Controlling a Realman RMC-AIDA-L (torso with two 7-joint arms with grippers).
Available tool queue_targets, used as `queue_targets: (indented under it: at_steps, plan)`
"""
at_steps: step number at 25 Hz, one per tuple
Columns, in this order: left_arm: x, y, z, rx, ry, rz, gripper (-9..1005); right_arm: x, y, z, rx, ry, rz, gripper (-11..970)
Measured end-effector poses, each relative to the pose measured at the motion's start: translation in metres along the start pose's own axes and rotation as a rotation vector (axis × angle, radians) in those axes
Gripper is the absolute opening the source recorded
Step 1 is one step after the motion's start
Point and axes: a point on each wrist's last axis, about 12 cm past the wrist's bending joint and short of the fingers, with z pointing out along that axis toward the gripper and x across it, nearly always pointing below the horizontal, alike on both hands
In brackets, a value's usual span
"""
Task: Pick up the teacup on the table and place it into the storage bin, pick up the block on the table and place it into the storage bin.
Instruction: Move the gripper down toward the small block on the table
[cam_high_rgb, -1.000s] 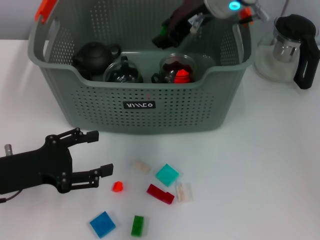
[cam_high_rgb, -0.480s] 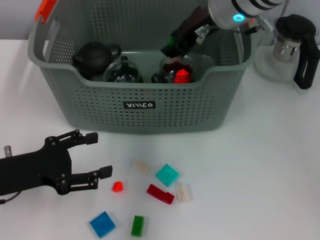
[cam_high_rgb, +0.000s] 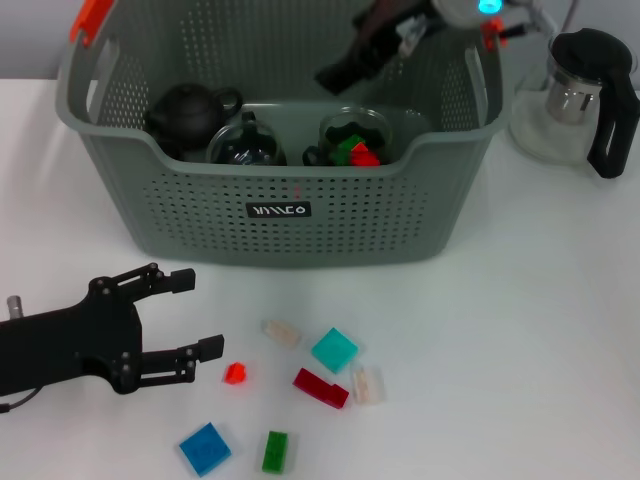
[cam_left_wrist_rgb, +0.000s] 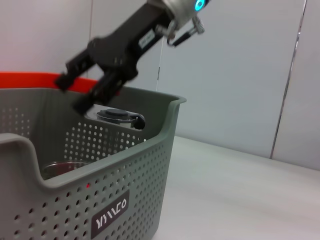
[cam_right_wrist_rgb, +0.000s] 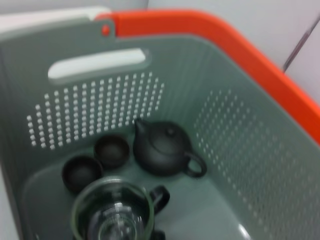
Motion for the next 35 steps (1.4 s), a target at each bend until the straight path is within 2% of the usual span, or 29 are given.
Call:
queue_targets:
  at_steps: [3, 6, 11, 15, 20, 25, 31, 35]
  plan:
    - [0.0, 0.0, 0.0, 0.002, -0.001, 0.0, 877, -0.009, 0.004, -0.023, -0.022, -0.082, -0.004, 803]
    - [0.0, -0.001, 0.0, 0.004, -0.002, 0.0, 877, -0.013, 0.015, -0.055, -0.097, -0.178, -0.027, 934]
    - [0.0, 0.0, 0.0, 0.004, -0.002, 0.0, 878, 0.0, 0.043, -0.094, -0.226, -0.191, -0.125, 944]
    - [0.0, 0.0, 0.0, 0.001, 0.001, 0.0, 878, 0.021, 0.06, -0.102, -0.344, -0.068, -0.165, 945]
    - [-0.001, 0.001, 0.001, 0.001, 0.001, 0.002, 877, 0.053, 0.08, -0.092, -0.453, 0.091, -0.191, 944]
    - [0.0, 0.001, 0.001, -0.008, 0.005, 0.0, 877, 0.083, 0.099, -0.061, -0.507, 0.189, -0.21, 943]
    - [0.001, 0.001, 0.003, -0.014, -0.004, -0.009, 877, 0.11, 0.11, -0.018, -0.567, 0.259, -0.202, 942]
    - [0.002, 0.0, 0.003, -0.013, -0.007, -0.019, 878, 0.12, 0.112, -0.001, -0.561, 0.277, -0.21, 941]
